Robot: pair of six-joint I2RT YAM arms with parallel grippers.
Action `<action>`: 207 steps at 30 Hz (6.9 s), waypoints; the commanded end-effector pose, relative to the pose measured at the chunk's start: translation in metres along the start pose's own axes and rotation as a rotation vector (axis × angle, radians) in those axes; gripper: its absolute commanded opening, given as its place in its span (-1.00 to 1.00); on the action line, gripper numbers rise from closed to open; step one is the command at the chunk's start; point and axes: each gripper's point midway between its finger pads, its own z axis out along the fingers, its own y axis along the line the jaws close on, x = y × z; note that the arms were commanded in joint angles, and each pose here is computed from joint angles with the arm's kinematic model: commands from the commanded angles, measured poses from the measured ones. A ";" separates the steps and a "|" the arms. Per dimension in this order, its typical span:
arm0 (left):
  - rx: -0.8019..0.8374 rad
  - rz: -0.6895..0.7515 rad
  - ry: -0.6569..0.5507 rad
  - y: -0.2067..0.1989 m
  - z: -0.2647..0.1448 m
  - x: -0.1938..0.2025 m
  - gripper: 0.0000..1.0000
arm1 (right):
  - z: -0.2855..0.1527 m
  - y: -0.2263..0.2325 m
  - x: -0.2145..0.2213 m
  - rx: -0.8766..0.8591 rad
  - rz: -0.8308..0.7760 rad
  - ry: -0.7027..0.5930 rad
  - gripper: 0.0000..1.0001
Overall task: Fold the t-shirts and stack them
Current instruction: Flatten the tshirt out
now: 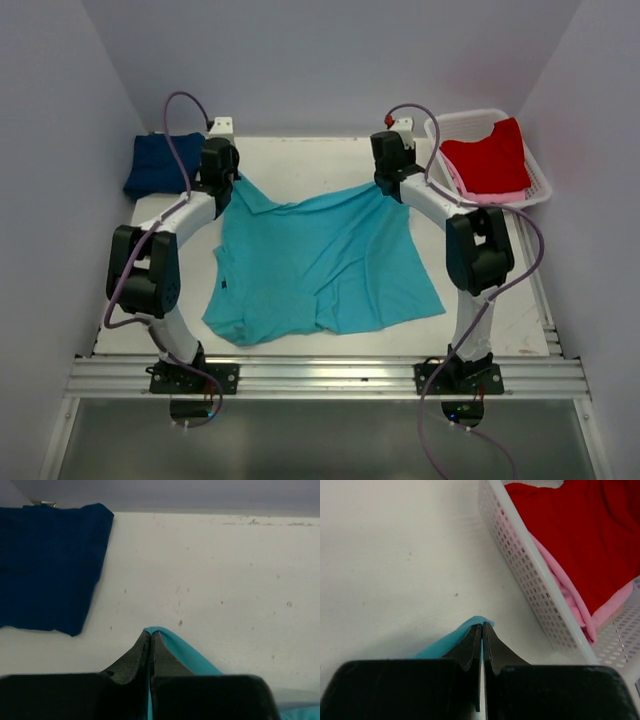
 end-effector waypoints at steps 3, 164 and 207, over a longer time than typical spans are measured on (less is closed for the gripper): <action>0.003 -0.074 -0.105 0.000 0.045 -0.057 -1.00 | 0.043 -0.009 -0.027 0.056 0.080 -0.012 -1.00; 0.413 -0.213 0.437 -0.108 -0.084 0.146 -0.87 | -0.171 -0.036 0.152 -0.478 0.167 0.280 -1.00; 0.589 -0.333 0.297 -0.051 -0.312 0.042 -1.00 | -0.142 -0.117 0.224 0.014 0.567 0.471 -0.08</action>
